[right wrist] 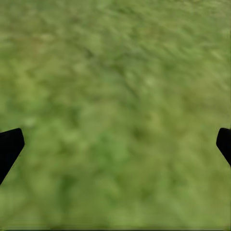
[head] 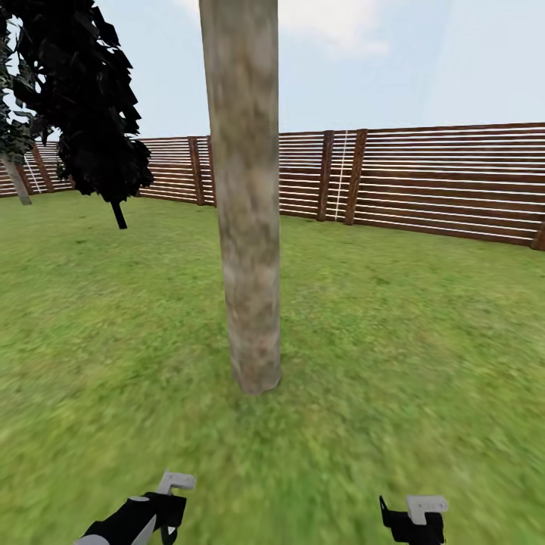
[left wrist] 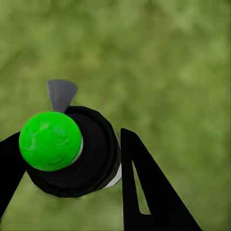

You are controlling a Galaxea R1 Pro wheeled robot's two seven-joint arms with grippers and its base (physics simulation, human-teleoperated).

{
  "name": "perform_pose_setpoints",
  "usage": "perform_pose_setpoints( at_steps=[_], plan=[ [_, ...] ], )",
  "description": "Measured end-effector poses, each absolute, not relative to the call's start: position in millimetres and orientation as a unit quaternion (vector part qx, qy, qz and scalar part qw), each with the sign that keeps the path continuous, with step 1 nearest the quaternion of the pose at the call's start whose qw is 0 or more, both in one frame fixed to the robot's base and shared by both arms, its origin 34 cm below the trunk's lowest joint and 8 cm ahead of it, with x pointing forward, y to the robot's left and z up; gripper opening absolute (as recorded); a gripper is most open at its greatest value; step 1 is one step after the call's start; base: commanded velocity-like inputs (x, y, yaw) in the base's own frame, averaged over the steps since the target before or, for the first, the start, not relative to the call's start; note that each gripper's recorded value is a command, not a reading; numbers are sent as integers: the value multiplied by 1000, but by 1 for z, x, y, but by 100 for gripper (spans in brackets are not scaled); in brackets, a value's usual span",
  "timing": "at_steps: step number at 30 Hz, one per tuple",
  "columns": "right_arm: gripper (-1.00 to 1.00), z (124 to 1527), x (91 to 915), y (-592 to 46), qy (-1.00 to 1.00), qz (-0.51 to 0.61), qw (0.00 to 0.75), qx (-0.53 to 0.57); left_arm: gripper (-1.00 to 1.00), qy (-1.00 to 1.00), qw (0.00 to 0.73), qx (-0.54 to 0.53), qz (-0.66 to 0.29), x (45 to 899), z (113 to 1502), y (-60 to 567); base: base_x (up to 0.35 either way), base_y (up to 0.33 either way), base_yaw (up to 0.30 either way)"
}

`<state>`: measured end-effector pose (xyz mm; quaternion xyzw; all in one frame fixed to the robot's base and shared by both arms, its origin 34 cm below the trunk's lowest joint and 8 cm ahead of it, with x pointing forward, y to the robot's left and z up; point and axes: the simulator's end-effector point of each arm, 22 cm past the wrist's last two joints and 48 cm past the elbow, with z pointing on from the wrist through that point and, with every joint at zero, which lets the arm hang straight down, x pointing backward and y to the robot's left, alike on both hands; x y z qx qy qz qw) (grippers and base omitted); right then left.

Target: In the garden, pick up the pesticide atomizer on the floor and spray pesticide onto both trees until each tree trunk is fully covered.

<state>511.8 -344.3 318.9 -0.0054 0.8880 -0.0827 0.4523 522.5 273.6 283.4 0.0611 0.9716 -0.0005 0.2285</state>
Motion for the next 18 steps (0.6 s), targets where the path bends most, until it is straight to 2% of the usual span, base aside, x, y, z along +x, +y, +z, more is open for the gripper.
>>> perform_pose_setpoints(
  at_steps=[7, 11, 18],
  plan=[
    [100, 311, 503, -339, 894, -76, 442, 2, -100, 971, 232, 59, 0, 527, 286, 274, 229, -157, -5],
    [100, 311, 503, -339, 894, -77, 442, 2, -100, 971, 232, 59, 0, 527, 286, 273, 122, -257, -237],
    [100, 311, 503, -339, 894, -77, 441, 2, -100, 972, 229, 61, 1, 526, 286, 274, 253, -178, -294]
  ],
)
